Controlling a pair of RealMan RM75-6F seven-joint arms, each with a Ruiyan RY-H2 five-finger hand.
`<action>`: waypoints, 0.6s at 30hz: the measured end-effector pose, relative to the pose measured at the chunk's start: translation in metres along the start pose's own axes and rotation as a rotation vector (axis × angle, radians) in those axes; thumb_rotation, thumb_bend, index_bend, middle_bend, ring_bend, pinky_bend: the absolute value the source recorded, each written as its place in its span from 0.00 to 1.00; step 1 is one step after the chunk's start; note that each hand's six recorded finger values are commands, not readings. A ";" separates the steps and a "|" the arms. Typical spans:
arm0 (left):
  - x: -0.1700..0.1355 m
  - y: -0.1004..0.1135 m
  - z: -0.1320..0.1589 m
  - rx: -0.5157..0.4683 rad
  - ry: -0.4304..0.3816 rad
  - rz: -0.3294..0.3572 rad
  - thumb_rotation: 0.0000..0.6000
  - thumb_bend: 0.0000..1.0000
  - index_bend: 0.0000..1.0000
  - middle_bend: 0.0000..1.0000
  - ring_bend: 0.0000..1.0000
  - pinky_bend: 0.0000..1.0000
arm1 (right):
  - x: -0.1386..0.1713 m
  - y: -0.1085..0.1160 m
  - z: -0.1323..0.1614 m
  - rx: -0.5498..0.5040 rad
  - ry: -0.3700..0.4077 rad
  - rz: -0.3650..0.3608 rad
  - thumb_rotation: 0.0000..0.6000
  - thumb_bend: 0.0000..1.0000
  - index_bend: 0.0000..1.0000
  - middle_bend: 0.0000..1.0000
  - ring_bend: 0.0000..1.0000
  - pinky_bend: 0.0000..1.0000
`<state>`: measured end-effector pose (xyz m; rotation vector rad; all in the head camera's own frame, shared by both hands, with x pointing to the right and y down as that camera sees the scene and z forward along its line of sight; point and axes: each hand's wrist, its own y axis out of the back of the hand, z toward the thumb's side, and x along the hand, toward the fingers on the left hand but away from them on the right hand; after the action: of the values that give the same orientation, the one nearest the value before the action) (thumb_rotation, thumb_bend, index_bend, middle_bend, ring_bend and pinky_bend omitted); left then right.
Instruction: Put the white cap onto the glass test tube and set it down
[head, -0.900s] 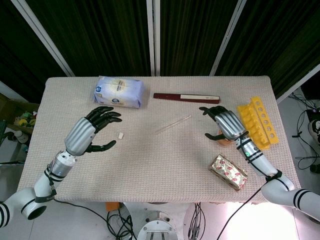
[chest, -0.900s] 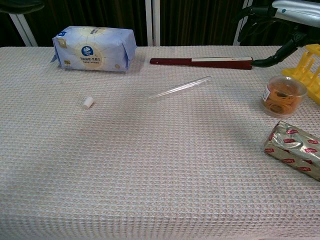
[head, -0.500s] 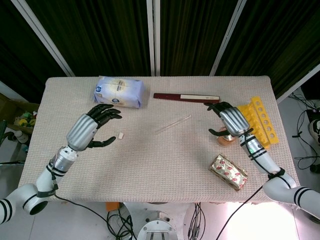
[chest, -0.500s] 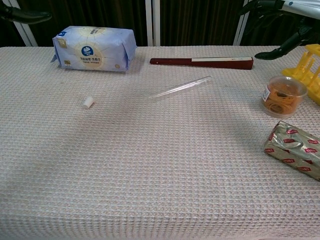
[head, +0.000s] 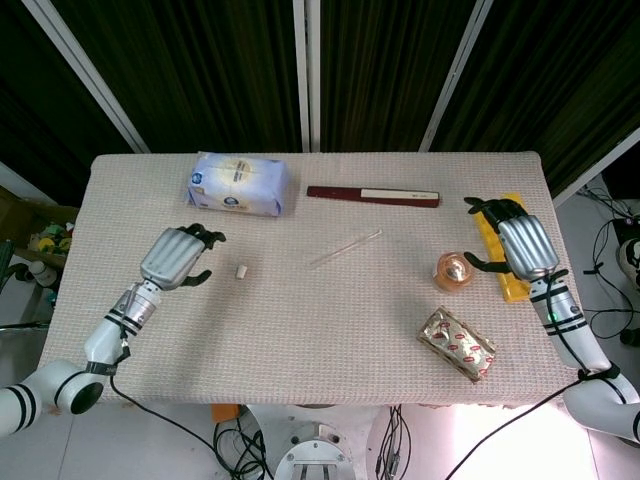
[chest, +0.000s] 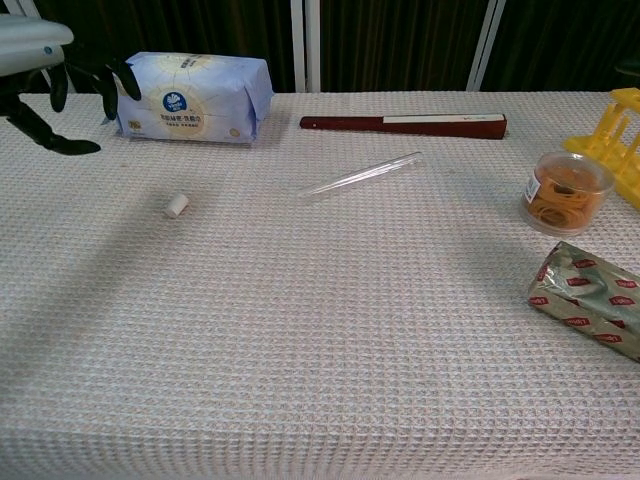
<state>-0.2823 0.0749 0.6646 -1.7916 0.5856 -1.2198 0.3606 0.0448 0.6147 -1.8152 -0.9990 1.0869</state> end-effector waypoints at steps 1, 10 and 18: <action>0.002 -0.005 0.000 0.012 0.006 -0.023 0.90 0.29 0.30 0.74 0.67 0.85 | 0.000 -0.001 0.000 -0.001 0.000 0.003 1.00 0.19 0.19 0.33 0.21 0.24; 0.020 -0.044 0.011 -0.019 0.033 -0.216 0.80 0.42 0.28 0.91 0.85 0.99 | -0.003 -0.011 0.003 -0.009 -0.001 0.027 1.00 0.19 0.19 0.33 0.21 0.24; 0.032 -0.059 0.029 -0.038 0.008 -0.272 0.75 0.42 0.26 0.92 0.86 1.00 | -0.002 -0.016 0.000 -0.015 -0.011 0.036 1.00 0.19 0.19 0.33 0.21 0.24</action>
<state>-0.2478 0.0927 0.7266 -1.9455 0.3798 -1.4054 0.3565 0.0495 0.6299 -1.8472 -0.9866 1.1152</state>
